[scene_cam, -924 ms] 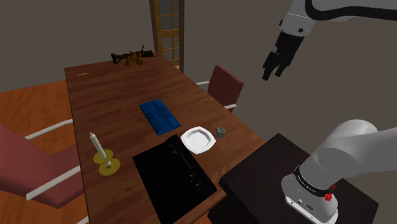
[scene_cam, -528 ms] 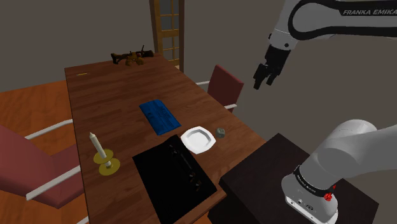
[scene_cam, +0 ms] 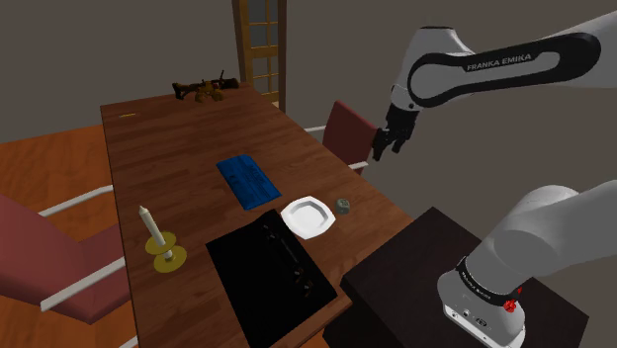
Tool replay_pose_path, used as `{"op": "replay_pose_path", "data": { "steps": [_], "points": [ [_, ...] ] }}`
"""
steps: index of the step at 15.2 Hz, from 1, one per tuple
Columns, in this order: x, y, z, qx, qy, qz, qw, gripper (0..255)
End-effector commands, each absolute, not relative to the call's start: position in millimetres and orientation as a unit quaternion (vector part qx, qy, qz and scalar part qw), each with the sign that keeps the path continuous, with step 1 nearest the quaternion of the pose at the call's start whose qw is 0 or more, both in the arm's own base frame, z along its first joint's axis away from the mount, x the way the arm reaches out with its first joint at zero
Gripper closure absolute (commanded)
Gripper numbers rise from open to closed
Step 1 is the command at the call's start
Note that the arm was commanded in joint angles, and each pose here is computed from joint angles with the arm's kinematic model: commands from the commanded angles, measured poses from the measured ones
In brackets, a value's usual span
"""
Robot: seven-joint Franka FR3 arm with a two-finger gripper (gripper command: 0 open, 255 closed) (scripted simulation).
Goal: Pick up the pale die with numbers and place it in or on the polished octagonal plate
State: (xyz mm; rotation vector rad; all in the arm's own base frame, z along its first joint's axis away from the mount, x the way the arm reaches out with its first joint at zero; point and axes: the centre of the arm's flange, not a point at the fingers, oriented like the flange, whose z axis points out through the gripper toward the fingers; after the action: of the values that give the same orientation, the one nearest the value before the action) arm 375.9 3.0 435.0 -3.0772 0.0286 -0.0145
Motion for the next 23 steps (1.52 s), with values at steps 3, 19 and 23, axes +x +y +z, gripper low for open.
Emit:
{"op": "replay_pose_path", "data": {
  "steps": [3,19,23],
  "points": [
    [396,10,383,-1.0,0.01,-0.005,0.026,0],
    [473,25,186,-1.0,0.012,0.0,0.004,0],
    [482,26,151,-1.0,0.013,0.0,0.001,0]
  ]
}}
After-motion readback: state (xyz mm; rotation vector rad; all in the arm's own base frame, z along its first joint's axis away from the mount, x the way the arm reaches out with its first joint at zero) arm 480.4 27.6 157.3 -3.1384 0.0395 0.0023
